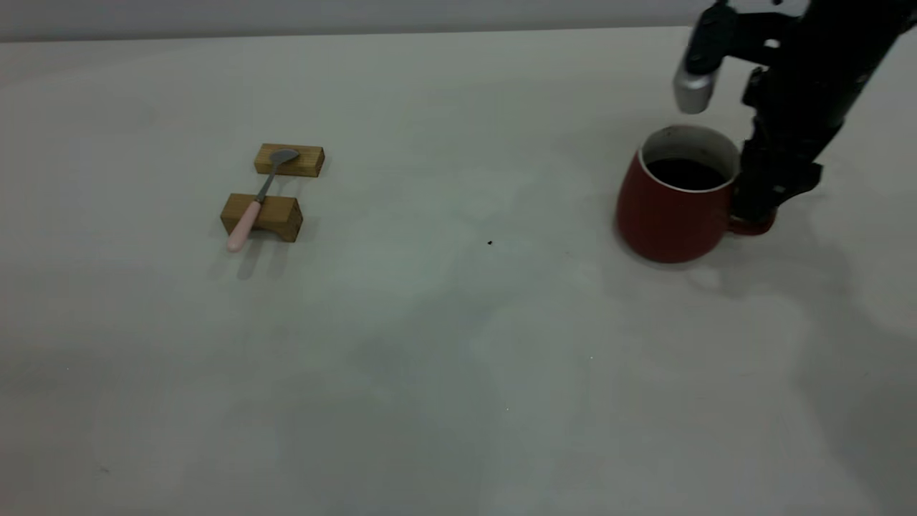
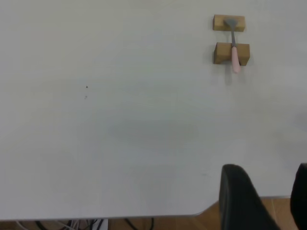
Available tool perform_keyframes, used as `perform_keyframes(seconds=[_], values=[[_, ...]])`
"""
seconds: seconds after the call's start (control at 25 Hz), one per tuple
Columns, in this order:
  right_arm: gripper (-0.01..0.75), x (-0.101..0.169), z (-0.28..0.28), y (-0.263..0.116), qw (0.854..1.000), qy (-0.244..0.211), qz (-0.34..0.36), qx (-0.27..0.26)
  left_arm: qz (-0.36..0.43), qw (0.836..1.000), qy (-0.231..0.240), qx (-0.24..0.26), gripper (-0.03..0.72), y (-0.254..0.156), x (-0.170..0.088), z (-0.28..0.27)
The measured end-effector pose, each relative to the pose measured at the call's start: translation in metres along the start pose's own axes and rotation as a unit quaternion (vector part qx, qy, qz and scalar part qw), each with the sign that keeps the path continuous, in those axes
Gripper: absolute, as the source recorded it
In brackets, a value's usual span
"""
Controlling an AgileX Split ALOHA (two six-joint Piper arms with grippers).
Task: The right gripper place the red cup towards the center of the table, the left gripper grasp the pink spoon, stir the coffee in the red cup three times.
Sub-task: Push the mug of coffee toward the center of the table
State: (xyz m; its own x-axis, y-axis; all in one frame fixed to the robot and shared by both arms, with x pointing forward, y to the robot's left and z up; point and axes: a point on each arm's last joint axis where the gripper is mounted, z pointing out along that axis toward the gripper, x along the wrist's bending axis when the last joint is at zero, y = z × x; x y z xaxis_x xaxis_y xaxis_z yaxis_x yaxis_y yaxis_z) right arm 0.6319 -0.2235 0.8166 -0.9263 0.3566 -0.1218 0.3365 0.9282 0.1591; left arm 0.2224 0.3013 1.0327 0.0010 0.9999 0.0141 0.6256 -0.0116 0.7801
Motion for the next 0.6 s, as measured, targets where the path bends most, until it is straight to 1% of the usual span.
perform_keyframes(seconds=[0.12, 0.36, 0.6], values=[[0.592, 0.011, 0.002, 0.017, 1.000, 0.001, -0.025, -0.005, 0.000, 1.000, 0.000, 0.000, 0.339, 0.000, 0.000, 0.000], [0.592, 0.030, 0.004, 0.050, 0.998, -0.009, -0.050, -0.029, 0.000, 1.000, 0.000, 0.000, 0.339, 0.000, 0.000, 0.000], [0.592, 0.048, 0.007, 0.077, 0.997, -0.015, -0.039, -0.063, 0.000, 1.000, 0.000, 0.000, 0.339, 0.000, 0.000, 0.000]])
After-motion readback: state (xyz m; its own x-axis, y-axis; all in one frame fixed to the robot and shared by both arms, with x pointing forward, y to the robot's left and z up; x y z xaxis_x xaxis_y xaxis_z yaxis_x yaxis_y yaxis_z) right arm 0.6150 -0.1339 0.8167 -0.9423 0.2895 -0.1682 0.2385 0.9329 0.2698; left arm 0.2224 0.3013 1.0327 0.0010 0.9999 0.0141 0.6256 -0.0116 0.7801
